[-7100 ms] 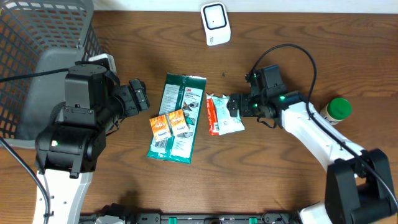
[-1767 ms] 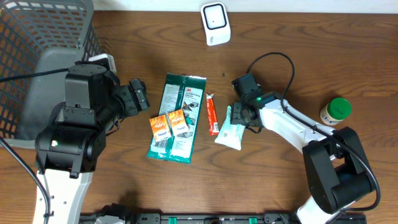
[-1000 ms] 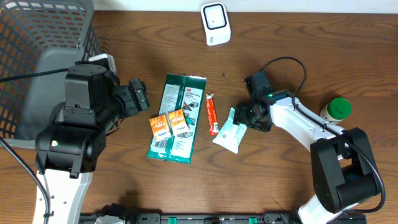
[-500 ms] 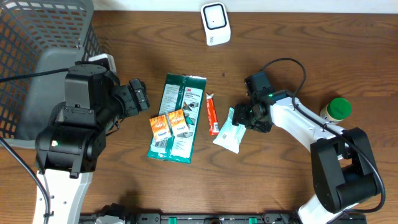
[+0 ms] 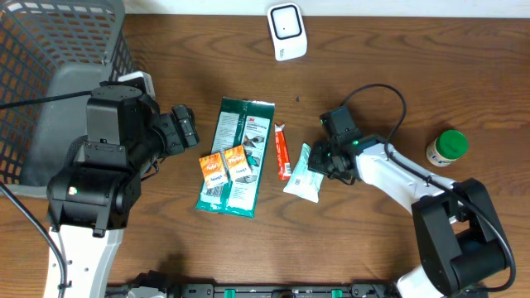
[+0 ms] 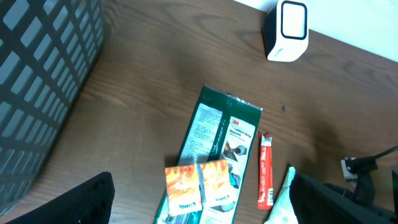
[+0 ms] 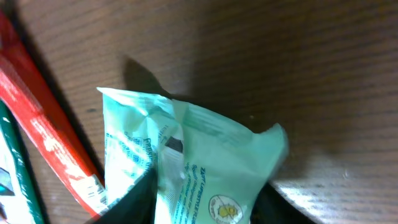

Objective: Scan the item barcode

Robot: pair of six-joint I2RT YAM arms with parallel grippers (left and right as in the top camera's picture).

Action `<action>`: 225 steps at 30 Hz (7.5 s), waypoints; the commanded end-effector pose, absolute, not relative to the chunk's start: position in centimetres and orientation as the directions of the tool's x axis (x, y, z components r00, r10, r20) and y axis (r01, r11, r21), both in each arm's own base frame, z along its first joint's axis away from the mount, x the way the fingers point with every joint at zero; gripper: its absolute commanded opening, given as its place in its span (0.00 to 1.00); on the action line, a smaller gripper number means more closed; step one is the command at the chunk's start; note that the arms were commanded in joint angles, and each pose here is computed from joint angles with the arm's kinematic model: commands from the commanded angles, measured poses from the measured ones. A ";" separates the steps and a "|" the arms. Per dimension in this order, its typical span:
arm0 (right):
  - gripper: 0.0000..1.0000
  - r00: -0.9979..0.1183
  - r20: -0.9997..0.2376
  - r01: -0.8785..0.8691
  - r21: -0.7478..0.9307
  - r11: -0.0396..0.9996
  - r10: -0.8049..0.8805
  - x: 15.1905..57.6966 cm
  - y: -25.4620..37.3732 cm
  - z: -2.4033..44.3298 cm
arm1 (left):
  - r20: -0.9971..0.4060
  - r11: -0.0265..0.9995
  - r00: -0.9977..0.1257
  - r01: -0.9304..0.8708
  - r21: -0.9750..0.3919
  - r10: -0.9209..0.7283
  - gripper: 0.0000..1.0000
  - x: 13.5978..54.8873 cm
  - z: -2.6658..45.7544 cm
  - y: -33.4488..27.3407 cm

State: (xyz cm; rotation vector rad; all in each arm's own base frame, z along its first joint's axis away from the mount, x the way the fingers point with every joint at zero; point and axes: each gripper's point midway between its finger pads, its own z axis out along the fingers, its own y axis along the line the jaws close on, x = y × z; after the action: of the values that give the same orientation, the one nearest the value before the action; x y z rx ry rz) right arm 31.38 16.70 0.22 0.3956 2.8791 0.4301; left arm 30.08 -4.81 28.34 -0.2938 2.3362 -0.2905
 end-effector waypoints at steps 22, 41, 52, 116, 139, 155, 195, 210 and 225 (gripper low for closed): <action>0.01 -0.927 -0.348 -0.130 0.648 0.751 0.139 31.9 16.0 12.7 | -0.673 0.949 -0.678 -0.132 -0.286 -0.297 0.90 30.2 28.9 -4.5; 0.01 -0.924 -0.362 -0.174 0.684 0.708 0.123 31.8 16.9 13.7 | -0.673 0.949 -0.678 -0.132 -0.286 -0.297 0.90 30.2 28.9 -4.5; 0.01 -0.899 -0.433 -0.359 0.817 0.452 0.067 31.3 20.4 18.9 | -0.673 0.949 -0.678 -0.132 -0.286 -0.297 0.90 30.2 28.9 -4.5; 0.01 -0.934 -0.341 -0.090 0.515 0.852 0.107 32.0 13.9 17.9 | -0.673 0.949 -0.678 -0.132 -0.286 -0.297 0.90 30.2 28.9 -4.5; 0.01 -0.676 -0.735 -0.353 0.275 0.894 -0.041 33.3 15.2 39.5 | -0.673 0.949 -0.678 -0.132 -0.286 -0.297 0.90 30.2 28.9 -4.5; 0.01 -0.532 -0.809 -0.505 0.069 0.860 -0.248 41.3 20.9 41.1 | -0.673 0.949 -0.678 -0.132 -0.286 -0.297 0.91 30.2 28.9 -4.5; 0.01 -0.182 -0.594 0.150 -0.805 0.574 -0.784 66.5 27.7 20.6 | -0.673 0.949 -0.678 -0.132 -0.286 -0.297 0.90 30.2 28.9 -4.5; 0.01 -0.240 -0.562 0.075 -0.824 0.562 -0.792 66.1 28.8 14.8 | -0.673 0.949 -0.678 -0.132 -0.286 -0.297 0.90 30.2 28.9 -4.5; 0.01 -0.288 -0.697 0.113 -0.706 0.699 -0.657 65.4 28.5 13.3 | -0.673 0.949 -0.678 -0.132 -0.286 -0.297 0.90 30.2 28.9 -4.5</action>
State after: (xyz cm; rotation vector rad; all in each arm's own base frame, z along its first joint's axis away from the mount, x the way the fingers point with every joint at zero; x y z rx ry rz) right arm 65.58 28.74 12.83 -0.5456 1.6954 -0.8474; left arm 30.07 -4.82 28.34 -0.2936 2.3363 -0.2910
